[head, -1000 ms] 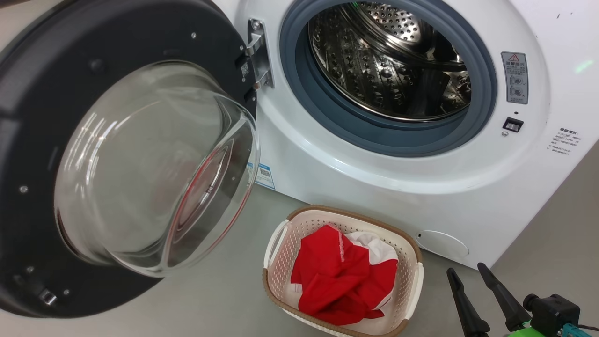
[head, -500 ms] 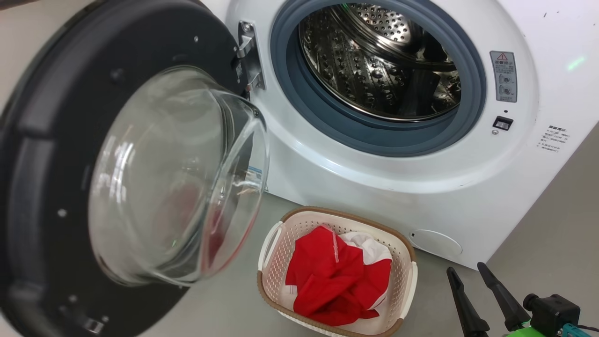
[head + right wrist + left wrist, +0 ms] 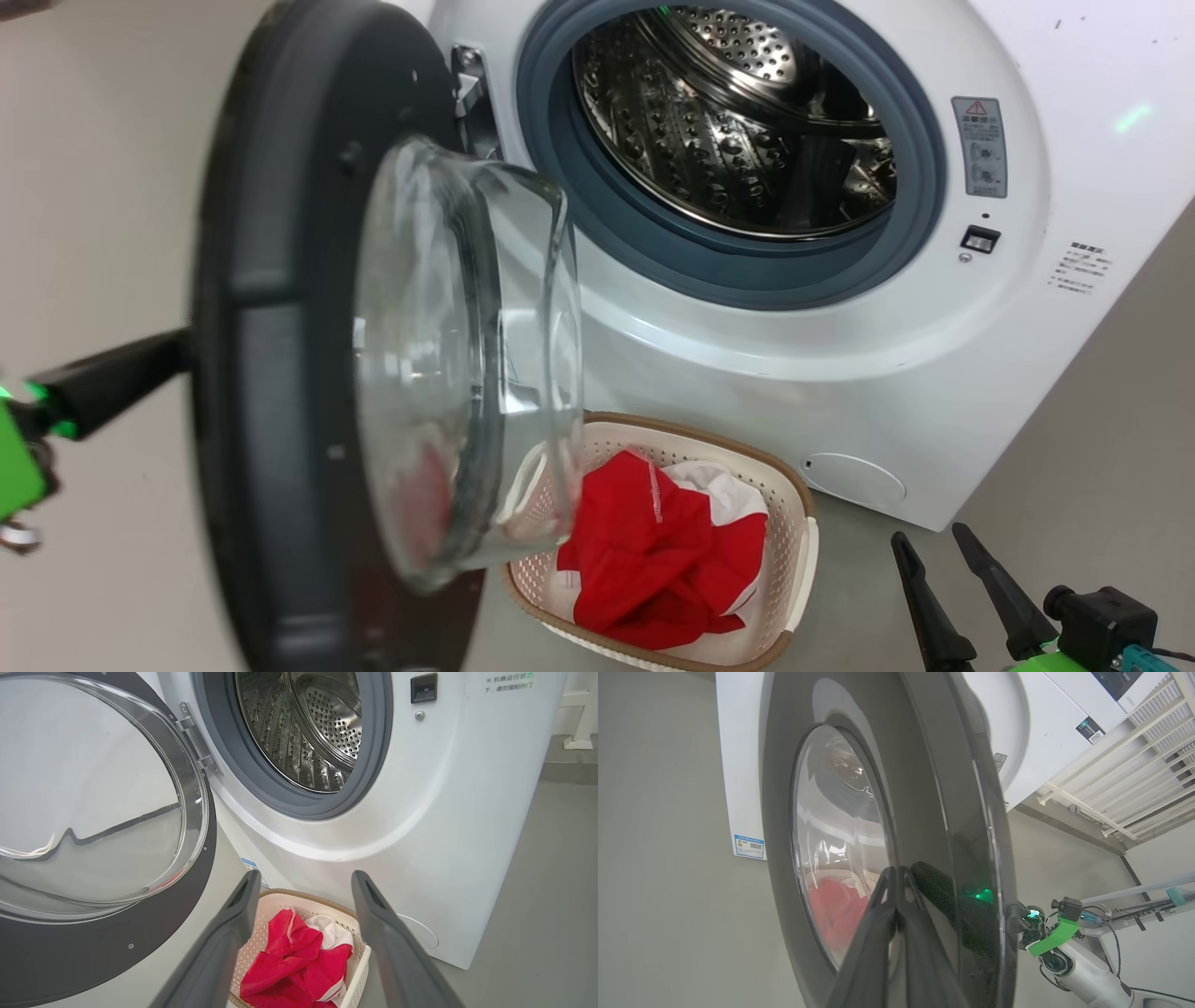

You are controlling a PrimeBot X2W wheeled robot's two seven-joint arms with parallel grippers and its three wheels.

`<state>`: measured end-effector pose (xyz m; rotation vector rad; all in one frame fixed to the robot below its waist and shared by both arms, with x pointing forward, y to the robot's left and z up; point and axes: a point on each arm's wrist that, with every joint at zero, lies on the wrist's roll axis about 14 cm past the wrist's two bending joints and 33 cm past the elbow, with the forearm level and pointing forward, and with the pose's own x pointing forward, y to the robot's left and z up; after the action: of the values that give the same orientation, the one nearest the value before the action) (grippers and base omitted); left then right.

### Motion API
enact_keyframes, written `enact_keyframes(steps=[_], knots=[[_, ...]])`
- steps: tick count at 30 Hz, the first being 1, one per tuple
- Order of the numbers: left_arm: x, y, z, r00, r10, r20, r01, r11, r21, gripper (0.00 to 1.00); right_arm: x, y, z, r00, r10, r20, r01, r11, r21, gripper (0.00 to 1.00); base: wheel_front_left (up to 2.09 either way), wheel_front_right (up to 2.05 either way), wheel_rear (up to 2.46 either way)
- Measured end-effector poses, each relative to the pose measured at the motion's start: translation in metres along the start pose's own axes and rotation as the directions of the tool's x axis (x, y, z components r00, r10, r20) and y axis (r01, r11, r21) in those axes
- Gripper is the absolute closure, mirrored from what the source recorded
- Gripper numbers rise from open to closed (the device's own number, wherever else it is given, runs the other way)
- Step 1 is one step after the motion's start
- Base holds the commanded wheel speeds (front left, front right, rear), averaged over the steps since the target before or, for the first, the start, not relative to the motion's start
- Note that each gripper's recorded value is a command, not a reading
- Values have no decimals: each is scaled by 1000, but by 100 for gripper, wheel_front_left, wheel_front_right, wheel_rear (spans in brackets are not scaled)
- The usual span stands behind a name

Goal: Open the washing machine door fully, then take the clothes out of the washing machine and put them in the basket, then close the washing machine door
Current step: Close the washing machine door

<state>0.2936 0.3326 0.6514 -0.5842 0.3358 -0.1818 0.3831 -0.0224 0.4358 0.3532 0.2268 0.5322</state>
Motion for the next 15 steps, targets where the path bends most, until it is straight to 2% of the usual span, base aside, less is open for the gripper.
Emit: enact_keyframes(steps=[11,15], knots=[[40,-61,-14,983,-185,-10,185,979,86,100,-5,-8,1,1000,-28,7,28,1000,7,0,0,0,0],[47,-67,-16,978,-208,-6,208,974,89,100,-6,-10,0,999,-35,6,35,999,9,0,0,0,0]])
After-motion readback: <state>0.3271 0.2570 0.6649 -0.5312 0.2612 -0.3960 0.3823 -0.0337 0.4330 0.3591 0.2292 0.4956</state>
